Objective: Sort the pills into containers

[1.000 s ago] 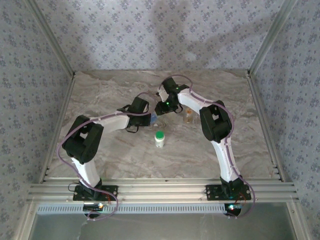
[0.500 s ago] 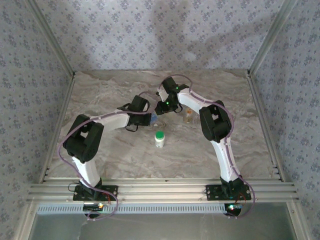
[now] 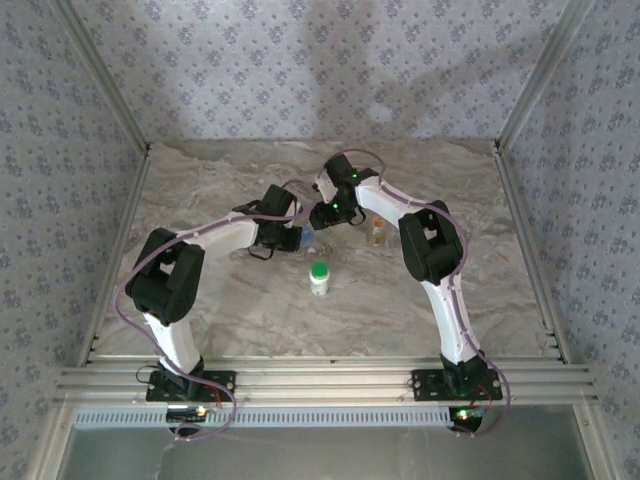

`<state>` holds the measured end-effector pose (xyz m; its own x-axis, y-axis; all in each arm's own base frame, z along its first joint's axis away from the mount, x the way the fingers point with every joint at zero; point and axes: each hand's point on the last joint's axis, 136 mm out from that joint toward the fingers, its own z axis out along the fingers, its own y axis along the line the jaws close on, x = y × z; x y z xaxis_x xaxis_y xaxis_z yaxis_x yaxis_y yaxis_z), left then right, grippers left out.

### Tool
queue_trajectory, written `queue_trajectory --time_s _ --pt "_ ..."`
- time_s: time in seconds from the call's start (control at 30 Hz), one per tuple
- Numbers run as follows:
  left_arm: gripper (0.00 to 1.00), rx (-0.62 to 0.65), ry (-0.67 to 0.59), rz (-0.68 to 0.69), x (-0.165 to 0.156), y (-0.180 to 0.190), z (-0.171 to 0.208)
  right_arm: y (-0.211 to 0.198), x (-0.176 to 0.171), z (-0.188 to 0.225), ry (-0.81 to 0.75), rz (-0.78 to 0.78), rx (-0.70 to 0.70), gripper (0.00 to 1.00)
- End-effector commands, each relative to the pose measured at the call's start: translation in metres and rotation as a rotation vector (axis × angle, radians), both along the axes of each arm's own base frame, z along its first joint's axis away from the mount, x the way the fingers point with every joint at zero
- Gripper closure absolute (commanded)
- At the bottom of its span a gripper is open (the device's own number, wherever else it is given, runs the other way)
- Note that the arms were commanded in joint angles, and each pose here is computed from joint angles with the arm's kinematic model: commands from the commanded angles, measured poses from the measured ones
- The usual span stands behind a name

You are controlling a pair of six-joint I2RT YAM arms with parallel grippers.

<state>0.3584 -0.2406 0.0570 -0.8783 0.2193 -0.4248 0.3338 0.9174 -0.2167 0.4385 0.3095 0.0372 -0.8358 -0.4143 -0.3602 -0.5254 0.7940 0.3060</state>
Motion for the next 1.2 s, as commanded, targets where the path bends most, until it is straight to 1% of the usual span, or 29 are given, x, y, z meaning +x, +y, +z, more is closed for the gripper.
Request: queue_trajectory --time_s 0.0,0.2,0.4,0.53,0.63,0.7,0.77,0.87,1.0,1.1,1.17 --pt "0.87 -0.006 -0.055 -0.011 0.008 0.001 0.027 -0.019 -0.031 -0.063 0.143 0.020 -0.121 0.50" --pt "0.87 0.007 -0.051 -0.013 0.011 0.002 0.023 -0.018 -0.031 -0.063 0.145 0.026 -0.116 0.50" --pt "0.88 0.028 -0.036 0.014 0.015 0.011 0.014 -0.018 -0.032 -0.062 0.150 0.027 -0.113 0.50" --pt "0.89 0.034 0.013 0.046 0.007 0.018 -0.009 -0.018 -0.032 -0.062 0.148 0.026 -0.115 0.50" --pt "0.89 -0.033 0.047 0.047 -0.007 0.009 -0.027 -0.019 -0.032 -0.063 0.148 0.026 -0.115 0.50" --pt "0.89 -0.049 0.054 0.030 -0.013 0.000 -0.037 -0.018 -0.031 -0.062 0.143 0.025 -0.115 0.50" --pt "0.89 -0.017 0.059 0.023 -0.014 -0.003 -0.049 -0.019 -0.030 -0.063 0.147 0.023 -0.117 0.50" --pt "0.92 0.047 0.112 0.061 -0.015 0.006 -0.067 -0.019 -0.030 -0.063 0.149 0.023 -0.120 0.50" --pt "0.92 0.067 0.089 0.085 -0.016 0.015 -0.063 -0.020 -0.031 -0.062 0.150 0.025 -0.124 0.50" --pt "0.92 0.064 0.064 0.068 -0.013 0.014 -0.045 -0.019 -0.031 -0.062 0.149 0.026 -0.122 0.50" --pt "0.92 0.032 0.029 0.019 -0.010 0.004 -0.025 -0.019 -0.031 -0.062 0.152 0.027 -0.121 0.50"
